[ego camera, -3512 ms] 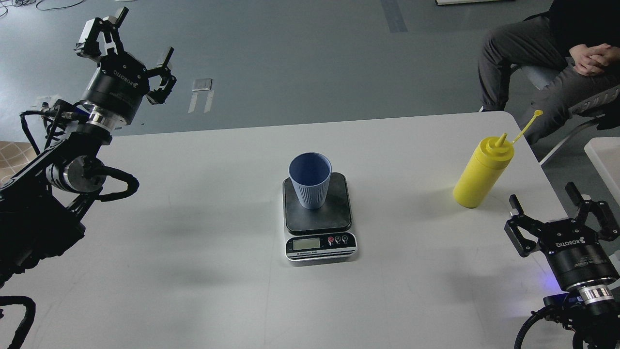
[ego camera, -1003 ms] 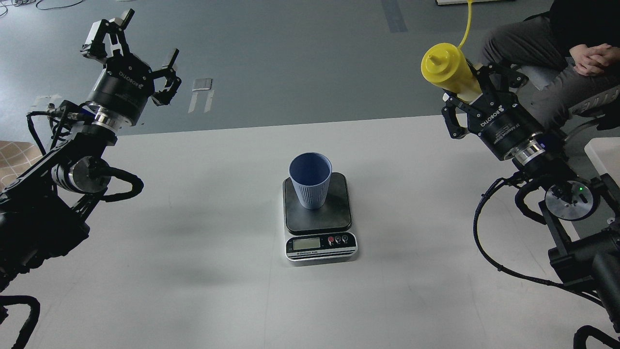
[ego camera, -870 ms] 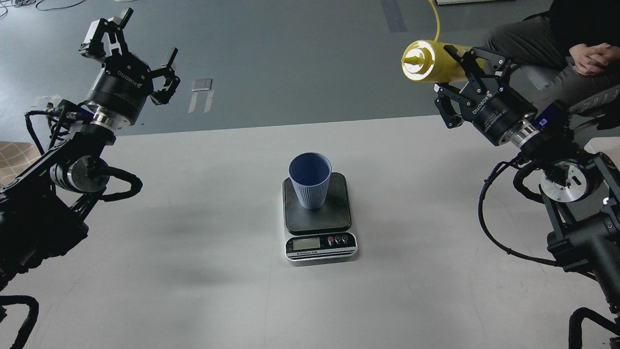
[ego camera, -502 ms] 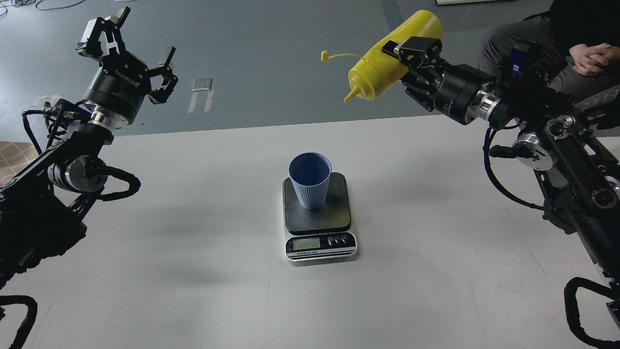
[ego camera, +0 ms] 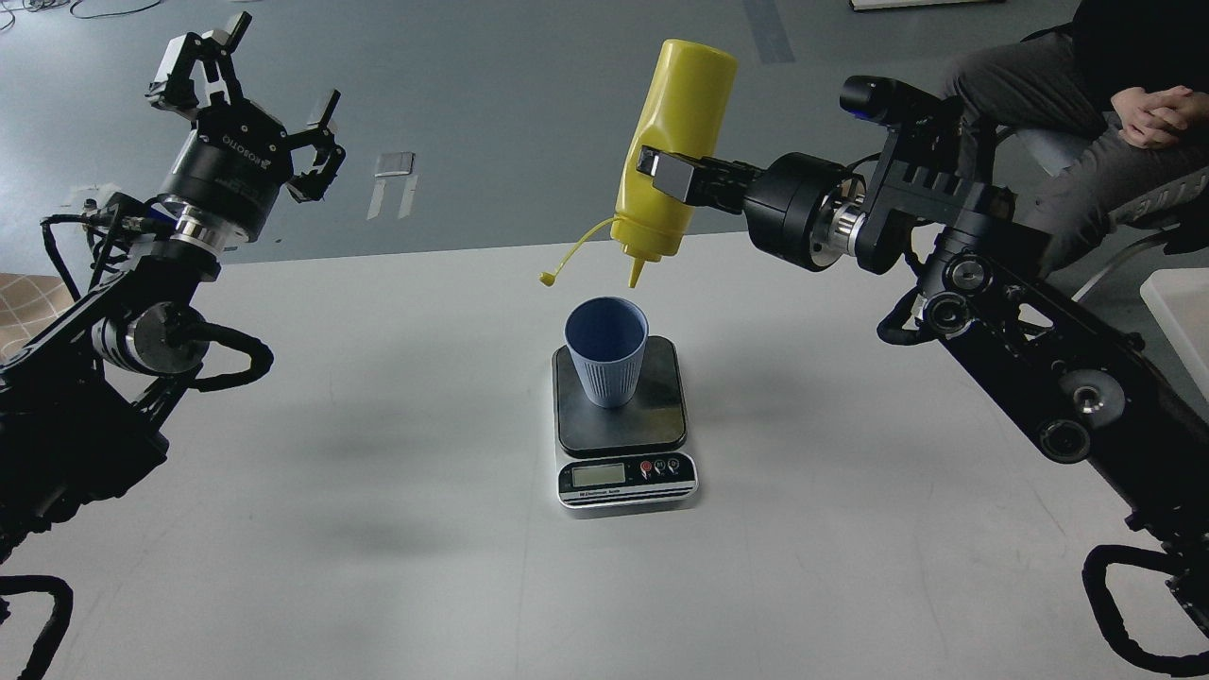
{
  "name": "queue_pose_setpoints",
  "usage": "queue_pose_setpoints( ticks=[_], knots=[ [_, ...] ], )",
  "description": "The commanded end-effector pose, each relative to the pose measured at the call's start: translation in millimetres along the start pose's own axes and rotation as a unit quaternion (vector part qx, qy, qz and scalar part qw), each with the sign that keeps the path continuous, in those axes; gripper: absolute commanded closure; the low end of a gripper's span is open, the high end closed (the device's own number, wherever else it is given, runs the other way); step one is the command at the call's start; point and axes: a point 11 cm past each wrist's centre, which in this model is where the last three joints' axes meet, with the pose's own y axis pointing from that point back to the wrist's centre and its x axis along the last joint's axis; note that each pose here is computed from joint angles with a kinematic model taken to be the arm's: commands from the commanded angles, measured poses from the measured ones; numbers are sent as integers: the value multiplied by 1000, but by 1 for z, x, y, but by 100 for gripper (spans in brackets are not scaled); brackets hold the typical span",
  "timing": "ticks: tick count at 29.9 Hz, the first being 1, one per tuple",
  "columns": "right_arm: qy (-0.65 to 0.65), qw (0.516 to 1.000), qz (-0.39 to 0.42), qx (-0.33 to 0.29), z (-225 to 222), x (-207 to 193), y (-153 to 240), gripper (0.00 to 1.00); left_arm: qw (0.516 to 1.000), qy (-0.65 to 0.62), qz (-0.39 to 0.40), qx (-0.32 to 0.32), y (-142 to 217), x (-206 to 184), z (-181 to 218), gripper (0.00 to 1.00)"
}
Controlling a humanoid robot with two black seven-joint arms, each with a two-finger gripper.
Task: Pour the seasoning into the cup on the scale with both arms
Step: 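Lift the yellow bottle and tip it nozzle-down over the blue cup, then hold the inverted bottle over the cup to pour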
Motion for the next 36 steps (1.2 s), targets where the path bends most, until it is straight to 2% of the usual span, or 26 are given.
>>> queue_pose_setpoints(
  ticks=[1,5,13,17,22,26,27,30,36],
  knots=[
    [37,999,-4,-4,-6,-7,-4,70,1000,0,0,0,0,0,0,2],
    [82,997,-9,-14,-8,-16,-6,70,1000,0,0,0,0,0,0,2],
    [80,997,-9,3,-22,-22,-14,71,1000,0,0,-1,0,0,1,2],
    [80,997,-11,6,-24,-27,-15,81,1000,-1,1,-1,0,1,1,2],
    [101,995,-4,-9,-20,-26,-16,81,1000,0,0,-1,0,0,1,2],
    [107,994,-3,-10,-20,-27,-16,90,1000,-1,0,-1,0,1,1,2],
    [106,994,-2,-9,-21,-28,-17,96,1000,-1,2,-1,1,2,1,2],
    [109,994,-1,-9,-23,-29,-18,100,1000,-1,1,-1,0,1,2,2],
    [114,993,-1,-13,-23,-31,-19,100,1000,-1,1,-2,0,1,3,2]
  ],
)
